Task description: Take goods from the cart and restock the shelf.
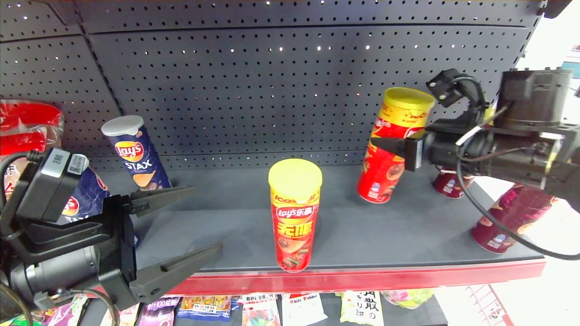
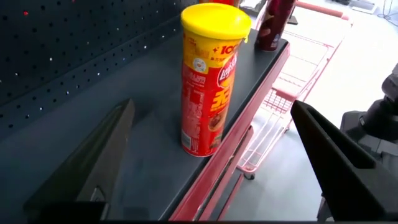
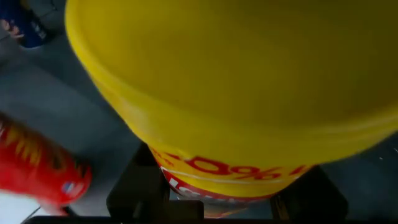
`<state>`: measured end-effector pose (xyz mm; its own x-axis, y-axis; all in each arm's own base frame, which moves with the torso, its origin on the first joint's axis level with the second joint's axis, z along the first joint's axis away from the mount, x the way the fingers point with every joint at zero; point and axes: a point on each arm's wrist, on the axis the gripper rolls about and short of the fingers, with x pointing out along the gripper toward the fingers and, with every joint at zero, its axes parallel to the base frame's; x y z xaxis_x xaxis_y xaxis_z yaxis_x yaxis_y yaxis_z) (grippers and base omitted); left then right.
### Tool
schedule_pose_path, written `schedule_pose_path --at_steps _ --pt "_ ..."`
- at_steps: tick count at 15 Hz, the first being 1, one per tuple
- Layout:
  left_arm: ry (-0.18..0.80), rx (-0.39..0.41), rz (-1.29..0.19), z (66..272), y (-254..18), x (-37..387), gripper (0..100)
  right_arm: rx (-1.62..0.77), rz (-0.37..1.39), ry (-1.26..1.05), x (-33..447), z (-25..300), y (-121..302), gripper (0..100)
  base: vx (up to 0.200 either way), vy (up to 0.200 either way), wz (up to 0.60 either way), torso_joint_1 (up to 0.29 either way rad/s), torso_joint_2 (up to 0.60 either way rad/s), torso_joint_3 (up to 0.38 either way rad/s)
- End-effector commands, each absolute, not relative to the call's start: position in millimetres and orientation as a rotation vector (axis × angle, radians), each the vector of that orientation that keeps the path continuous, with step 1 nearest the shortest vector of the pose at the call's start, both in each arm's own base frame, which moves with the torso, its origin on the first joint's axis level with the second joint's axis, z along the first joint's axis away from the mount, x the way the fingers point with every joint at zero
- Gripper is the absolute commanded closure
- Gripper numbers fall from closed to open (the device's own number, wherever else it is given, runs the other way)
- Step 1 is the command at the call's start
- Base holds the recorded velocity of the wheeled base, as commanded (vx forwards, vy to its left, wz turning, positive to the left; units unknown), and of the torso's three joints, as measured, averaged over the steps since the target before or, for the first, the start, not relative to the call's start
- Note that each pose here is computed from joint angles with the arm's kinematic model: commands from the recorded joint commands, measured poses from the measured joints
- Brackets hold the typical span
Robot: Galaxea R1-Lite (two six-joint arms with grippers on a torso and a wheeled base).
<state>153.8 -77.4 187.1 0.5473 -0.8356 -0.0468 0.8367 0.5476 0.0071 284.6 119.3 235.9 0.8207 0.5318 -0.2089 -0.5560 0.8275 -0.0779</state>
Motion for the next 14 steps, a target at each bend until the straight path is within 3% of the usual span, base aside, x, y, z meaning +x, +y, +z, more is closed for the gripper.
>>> schedule_pose_path --at_steps 1,5,14 --pt "0.042 0.029 -0.984 187 -77 154 0 -0.152 0.599 0.217 326 214 154 100 0.000 0.000 0.00 0.000 0.00 0.000" --pt "0.034 0.030 -0.970 188 -76 151 0 -0.159 0.635 0.199 339 209 192 100 0.000 0.000 0.00 0.000 0.00 0.000" --pt "0.042 0.030 -0.961 187 -76 153 0 -0.153 0.690 0.161 343 194 218 100 0.000 0.000 0.00 0.000 0.00 0.000"
